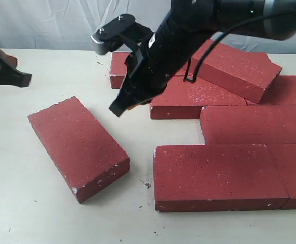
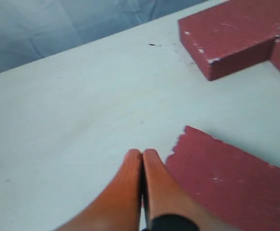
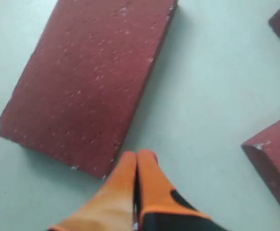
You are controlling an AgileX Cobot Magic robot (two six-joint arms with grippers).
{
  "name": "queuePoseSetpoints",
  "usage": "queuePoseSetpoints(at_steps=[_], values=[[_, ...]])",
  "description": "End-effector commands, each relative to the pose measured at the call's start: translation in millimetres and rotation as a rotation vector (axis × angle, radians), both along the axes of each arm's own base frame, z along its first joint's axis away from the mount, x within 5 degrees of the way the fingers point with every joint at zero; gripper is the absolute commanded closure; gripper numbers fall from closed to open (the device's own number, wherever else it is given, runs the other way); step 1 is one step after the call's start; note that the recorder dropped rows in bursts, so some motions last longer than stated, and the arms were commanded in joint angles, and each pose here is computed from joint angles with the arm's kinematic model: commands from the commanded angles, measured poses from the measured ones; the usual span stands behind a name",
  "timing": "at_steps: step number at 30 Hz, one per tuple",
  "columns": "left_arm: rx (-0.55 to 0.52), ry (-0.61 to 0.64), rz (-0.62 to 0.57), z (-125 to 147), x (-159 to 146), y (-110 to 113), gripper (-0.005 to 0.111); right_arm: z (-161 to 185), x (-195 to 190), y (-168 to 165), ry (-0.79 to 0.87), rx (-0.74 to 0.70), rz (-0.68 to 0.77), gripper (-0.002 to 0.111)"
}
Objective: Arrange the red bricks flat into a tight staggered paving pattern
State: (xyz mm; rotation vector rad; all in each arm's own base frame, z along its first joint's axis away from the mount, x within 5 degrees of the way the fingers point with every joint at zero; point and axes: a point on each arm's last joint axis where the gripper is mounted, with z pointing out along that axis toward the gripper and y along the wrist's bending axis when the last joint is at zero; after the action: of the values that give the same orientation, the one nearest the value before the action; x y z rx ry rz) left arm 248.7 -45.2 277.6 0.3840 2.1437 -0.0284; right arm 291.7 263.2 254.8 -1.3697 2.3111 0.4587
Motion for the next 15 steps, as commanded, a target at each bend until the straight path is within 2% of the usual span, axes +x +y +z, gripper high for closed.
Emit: queuePoseSetpoints(at_steps=[1,4,8,11,15], values=[[0.027,-0.04,0.152,3.4,4.9,40.9,0.107,-11.5,-15.4,-4.0,0.021,0.037,0.077,0.109],[0.036,-0.055,0.275,-1.0,5.9,72.6,0.107,-20.4,-14.9,-2.8,-0.013,0.036,0.135,0.109],[0.024,-0.059,0.415,-16.5,8.1,106.0,0.107,-19.5,-7.7,-0.7,-0.096,0.054,0.128,0.109],[0.022,-0.007,0.456,-34.0,14.6,118.9,0.107,-20.2,-4.3,-2.7,-0.147,0.02,0.143,0.109],[0.03,0.054,0.455,-57.2,27.9,124.1,0.107,-27.8,-3.3,-5.0,-0.147,-0.035,0.173,0.109]])
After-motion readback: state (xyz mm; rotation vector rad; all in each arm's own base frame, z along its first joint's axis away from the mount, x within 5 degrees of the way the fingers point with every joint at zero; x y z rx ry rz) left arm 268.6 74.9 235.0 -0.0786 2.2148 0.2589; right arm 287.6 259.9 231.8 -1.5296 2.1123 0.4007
